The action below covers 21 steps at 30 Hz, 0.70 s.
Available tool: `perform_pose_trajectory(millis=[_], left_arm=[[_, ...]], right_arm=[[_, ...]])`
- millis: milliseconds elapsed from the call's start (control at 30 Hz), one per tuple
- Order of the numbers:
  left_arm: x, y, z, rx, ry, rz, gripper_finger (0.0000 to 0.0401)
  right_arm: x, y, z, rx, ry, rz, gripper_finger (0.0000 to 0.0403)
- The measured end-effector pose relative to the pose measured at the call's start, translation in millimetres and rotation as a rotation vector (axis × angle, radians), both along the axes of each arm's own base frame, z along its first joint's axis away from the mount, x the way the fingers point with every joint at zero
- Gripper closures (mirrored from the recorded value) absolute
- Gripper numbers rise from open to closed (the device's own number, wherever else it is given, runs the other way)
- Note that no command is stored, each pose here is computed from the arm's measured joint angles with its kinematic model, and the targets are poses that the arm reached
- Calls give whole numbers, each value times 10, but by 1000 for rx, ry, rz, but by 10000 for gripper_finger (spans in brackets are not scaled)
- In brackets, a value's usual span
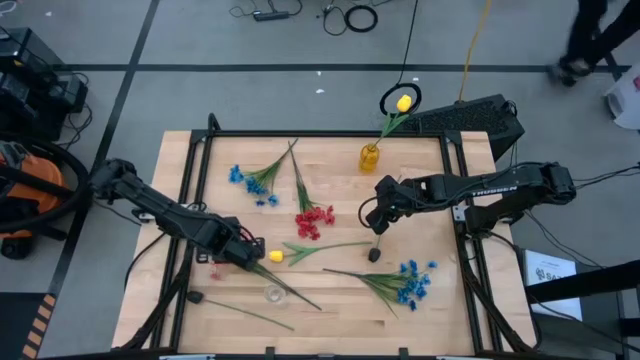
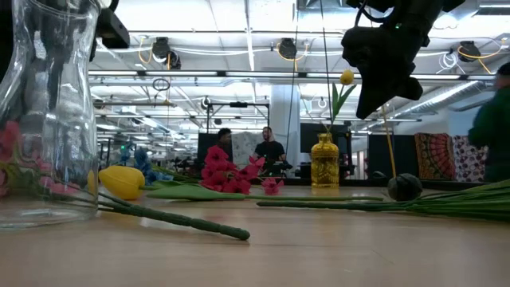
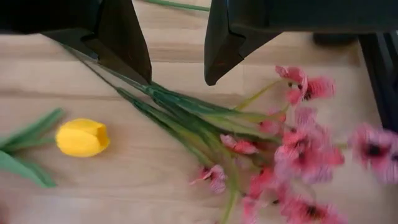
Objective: Sort flowers into vase by color
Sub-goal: Put the pink flowers into the yellow vase
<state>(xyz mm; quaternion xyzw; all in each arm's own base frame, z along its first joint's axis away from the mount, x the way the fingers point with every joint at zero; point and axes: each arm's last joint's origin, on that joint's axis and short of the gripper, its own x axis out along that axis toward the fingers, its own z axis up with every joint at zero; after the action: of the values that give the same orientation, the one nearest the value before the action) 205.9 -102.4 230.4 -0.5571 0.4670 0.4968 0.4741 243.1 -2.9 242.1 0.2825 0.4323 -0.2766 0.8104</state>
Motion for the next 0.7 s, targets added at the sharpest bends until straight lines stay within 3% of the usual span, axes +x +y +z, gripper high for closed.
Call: perform_pose_trajectory(millis=[133,267,700], left_arm=[[63,-43,-46,-57,9,187,247],[151,-92,-94,-101,-15,294,247],[362,-207,-442,-119,69,326,247]], right_arm=[[-1,0,0,-26,12,45,401],[-2,0,-1,-76,35,141,401],[-34,2,-20,-159,113,320,401]])
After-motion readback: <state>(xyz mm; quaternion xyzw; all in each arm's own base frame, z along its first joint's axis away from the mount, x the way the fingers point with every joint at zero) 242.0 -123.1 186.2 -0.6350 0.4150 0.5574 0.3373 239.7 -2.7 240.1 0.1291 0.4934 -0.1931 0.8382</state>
